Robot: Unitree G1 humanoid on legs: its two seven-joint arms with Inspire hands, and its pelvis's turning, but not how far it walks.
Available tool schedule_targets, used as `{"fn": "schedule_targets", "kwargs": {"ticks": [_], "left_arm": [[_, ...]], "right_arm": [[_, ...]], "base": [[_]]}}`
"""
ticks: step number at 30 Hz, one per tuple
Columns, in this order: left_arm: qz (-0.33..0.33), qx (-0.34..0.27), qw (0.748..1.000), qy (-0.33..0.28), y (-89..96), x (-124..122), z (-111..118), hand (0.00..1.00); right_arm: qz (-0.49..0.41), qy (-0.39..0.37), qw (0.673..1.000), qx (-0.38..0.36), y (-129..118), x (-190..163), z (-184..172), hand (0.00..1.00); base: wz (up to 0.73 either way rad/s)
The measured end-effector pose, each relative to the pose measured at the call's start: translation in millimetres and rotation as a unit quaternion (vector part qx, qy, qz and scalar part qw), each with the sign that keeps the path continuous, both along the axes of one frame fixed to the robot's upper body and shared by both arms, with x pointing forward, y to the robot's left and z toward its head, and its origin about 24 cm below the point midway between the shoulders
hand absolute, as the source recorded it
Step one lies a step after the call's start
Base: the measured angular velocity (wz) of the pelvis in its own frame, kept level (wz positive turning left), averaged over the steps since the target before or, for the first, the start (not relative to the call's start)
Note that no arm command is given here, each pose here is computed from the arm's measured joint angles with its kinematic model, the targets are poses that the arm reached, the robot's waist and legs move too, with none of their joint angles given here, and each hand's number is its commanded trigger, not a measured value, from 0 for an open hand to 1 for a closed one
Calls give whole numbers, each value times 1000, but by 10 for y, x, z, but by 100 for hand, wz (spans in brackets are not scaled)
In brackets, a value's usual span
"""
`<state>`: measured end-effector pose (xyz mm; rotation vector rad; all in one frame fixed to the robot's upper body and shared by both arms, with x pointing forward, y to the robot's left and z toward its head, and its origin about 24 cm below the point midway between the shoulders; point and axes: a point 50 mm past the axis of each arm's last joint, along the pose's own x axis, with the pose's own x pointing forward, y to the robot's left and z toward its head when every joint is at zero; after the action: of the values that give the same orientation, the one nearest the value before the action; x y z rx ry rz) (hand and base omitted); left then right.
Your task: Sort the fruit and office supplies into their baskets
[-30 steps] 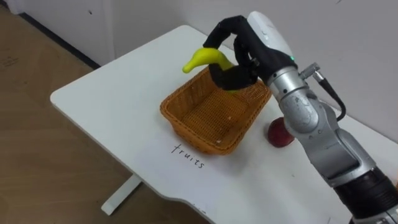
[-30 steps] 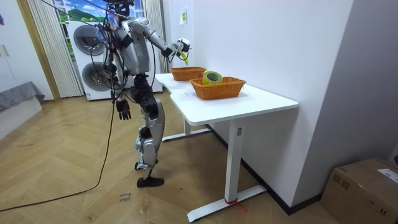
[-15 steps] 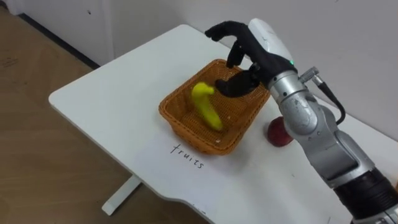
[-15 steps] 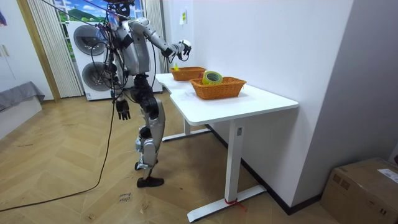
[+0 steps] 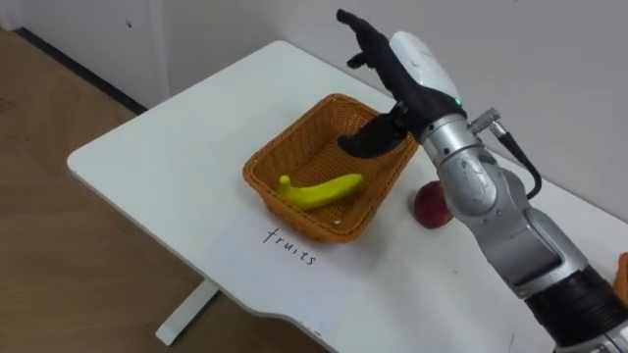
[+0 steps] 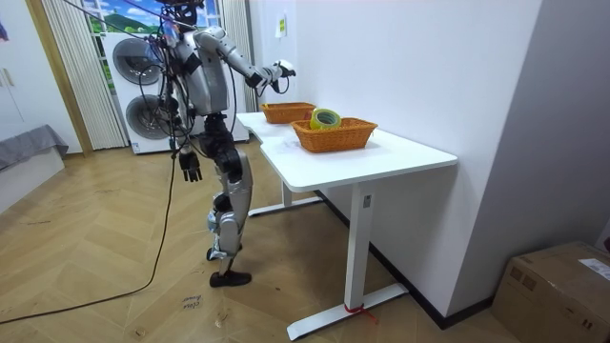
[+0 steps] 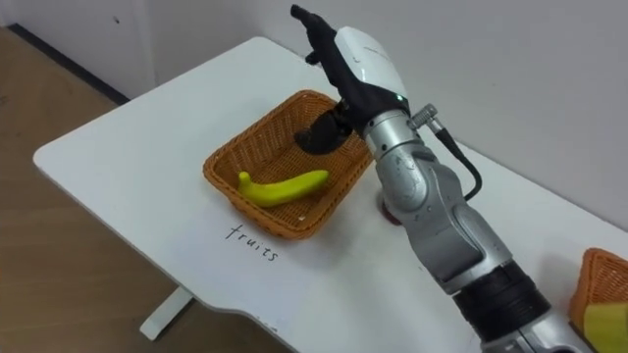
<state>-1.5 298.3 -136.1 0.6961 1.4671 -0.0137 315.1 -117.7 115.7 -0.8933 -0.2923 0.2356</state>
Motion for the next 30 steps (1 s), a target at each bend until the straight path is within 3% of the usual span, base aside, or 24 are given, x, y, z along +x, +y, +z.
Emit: {"fn": "schedule_targets", "kwargs": {"ticks": [16,25,30], "left_arm": [[4,-5,1000,2,-43,-30,-17,0],[2,0,1000,-9,-138,-9,-53,0],[4,2,1000,-18,-154,7,-57,0]], "right_arm": [[-17,7,1000,10,-101,30,-14,0],[-45,-49,994,85,-252,43,235,0],[-47,-25,988,146,-298,51,215,0]], "base": [[0],[0],[-5]]}}
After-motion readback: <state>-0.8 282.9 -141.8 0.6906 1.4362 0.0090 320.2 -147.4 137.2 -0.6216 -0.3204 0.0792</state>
